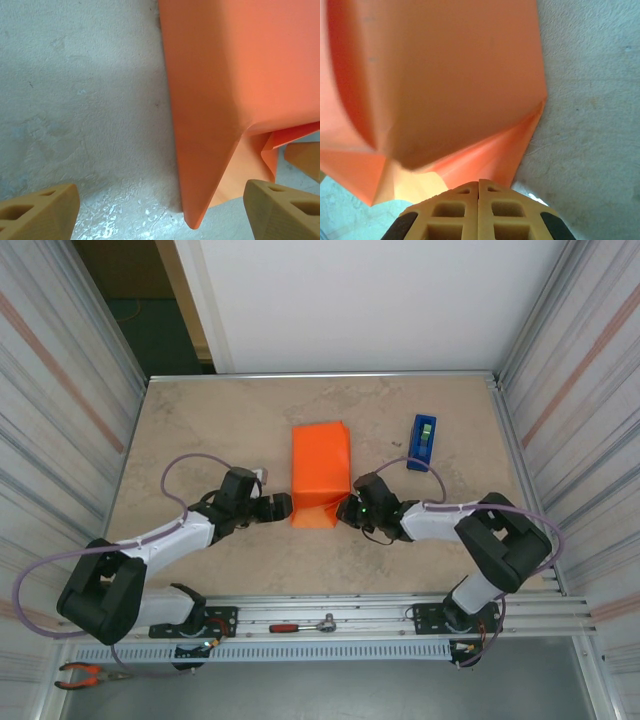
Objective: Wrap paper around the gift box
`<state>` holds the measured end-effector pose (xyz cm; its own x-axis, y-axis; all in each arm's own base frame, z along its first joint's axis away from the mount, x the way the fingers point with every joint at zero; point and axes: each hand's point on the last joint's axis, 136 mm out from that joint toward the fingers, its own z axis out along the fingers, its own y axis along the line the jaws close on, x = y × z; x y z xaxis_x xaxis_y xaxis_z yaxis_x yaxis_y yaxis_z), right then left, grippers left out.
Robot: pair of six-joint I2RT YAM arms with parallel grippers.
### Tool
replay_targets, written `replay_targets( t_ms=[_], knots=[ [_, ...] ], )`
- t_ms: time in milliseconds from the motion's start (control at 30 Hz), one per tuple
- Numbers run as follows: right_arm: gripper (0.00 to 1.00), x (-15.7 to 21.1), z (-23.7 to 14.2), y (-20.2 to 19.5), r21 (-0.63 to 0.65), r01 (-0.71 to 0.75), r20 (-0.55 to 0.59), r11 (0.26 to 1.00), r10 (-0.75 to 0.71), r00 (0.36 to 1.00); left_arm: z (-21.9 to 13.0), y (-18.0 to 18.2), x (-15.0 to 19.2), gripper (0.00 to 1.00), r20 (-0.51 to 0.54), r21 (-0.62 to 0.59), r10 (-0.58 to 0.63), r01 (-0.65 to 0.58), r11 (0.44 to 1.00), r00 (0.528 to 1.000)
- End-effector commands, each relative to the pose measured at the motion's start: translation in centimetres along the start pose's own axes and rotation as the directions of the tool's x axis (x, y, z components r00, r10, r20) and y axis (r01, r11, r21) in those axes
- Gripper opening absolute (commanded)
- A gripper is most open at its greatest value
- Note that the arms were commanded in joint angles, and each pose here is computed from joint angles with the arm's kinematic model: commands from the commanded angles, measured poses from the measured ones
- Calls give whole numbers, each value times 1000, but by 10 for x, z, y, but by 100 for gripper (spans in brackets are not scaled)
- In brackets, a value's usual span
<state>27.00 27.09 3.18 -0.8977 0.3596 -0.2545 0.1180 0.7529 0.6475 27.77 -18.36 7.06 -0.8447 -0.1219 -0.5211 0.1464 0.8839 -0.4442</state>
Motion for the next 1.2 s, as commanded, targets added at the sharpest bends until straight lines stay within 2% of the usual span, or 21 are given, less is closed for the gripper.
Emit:
replay_targets(
  t_ms=[0,167,400,533,733,900,1000,1167],
  knots=[
    [0,-1,9,8,-5,8,-5,1000,-8,1000,3,0,1,85,-6,11,-20,20,1000,1000],
    [0,6,18,-6,26,-10,-32,1000,10,999,6,5,4,83,-20,-16,-33,32,999,999],
    [0,13,15,-19,52,-19,-33,998,21,999,8,1,10,64,-27,24,-33,33,999,999],
    [0,15,15,-23,62,-22,-39,998,24,999,10,-3,15,59,-36,61,-28,30,998,999],
    [0,18,15,-25,73,-20,-48,997,23,999,9,11,23,46,-57,-9,-52,52,999,997],
    [0,20,17,-26,77,-20,-56,997,24,998,8,1,21,50,-34,45,-36,37,998,999],
    [0,21,18,-26,81,-19,-63,997,24,998,7,-12,21,54,-25,67,19,-17,998,1000],
    [0,23,19,-26,83,-15,-69,996,21,997,10,-22,27,54,-38,47,69,-67,997,997]
  ],
)
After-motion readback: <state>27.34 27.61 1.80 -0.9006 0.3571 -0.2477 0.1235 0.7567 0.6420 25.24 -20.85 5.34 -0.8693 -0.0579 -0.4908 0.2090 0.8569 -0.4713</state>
